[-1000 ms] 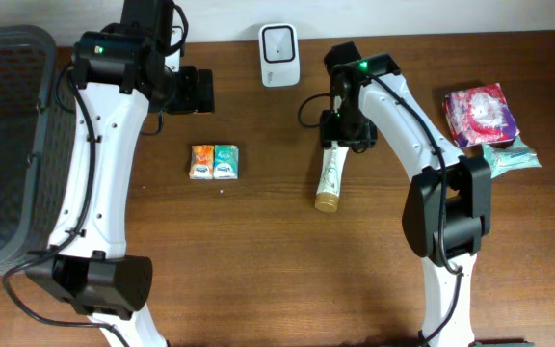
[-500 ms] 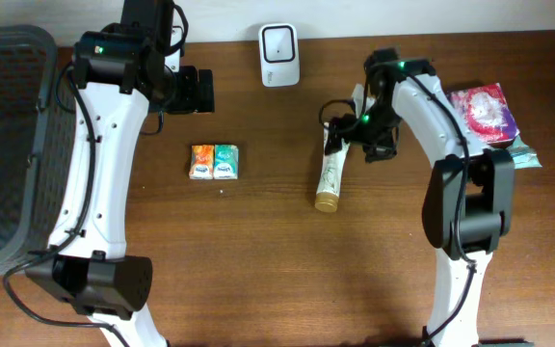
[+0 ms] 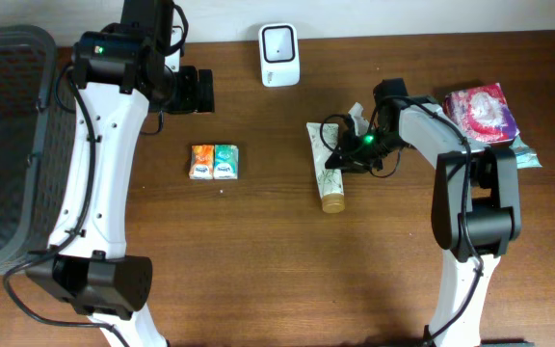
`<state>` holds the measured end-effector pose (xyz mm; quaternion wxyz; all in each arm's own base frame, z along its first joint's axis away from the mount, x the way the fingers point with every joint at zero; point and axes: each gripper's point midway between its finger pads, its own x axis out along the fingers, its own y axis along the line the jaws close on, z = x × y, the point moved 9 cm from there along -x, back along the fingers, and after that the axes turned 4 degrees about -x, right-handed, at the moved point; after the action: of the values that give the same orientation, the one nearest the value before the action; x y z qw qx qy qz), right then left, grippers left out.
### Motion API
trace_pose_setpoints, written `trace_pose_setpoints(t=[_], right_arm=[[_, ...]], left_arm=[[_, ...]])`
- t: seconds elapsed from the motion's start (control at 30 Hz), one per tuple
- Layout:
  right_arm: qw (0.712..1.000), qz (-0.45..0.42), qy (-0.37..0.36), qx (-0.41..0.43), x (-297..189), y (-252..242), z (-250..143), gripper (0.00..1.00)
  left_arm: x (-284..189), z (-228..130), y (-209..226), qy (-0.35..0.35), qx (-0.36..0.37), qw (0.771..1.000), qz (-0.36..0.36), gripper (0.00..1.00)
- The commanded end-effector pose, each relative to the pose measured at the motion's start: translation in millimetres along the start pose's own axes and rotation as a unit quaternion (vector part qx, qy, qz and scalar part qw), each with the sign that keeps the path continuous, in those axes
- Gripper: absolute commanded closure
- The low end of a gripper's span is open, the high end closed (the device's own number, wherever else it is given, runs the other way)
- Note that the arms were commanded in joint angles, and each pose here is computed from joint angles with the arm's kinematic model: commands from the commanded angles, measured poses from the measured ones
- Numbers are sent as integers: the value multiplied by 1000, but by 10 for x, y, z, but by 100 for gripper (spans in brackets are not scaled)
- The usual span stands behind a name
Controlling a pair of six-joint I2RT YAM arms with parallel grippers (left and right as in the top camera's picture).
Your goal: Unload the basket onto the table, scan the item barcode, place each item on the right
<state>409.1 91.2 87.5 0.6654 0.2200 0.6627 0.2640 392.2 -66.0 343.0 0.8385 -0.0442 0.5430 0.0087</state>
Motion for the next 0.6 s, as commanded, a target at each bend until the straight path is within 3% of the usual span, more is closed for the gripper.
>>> trace_pose_setpoints(t=[0.0, 0.1, 0.13, 0.23, 0.37, 0.5, 0.57], right_arm=[[1000, -19, 15, 7, -53, 38, 11, 96], [995, -97, 27, 15, -356, 167, 88, 95], [990, -136, 32, 17, -494, 218, 102, 89], [969, -242, 42, 7, -820, 398, 104, 48], [964, -261, 56, -23, -703, 614, 67, 47], [920, -388, 36, -31, -447, 858, 1, 48], [917, -396, 21, -46, -281, 995, -12, 52]], left_arm=[[-33, 16, 25, -7, -2, 1000, 3, 1], [-33, 16, 25, -7, -2, 1000, 3, 1], [-34, 17, 25, -7, -2, 1000, 3, 1], [-33, 16, 25, -7, -2, 1000, 3, 1], [-33, 16, 25, -7, -2, 1000, 3, 1], [-34, 17, 25, -7, -2, 1000, 3, 1], [-33, 16, 25, -7, -2, 1000, 3, 1]])
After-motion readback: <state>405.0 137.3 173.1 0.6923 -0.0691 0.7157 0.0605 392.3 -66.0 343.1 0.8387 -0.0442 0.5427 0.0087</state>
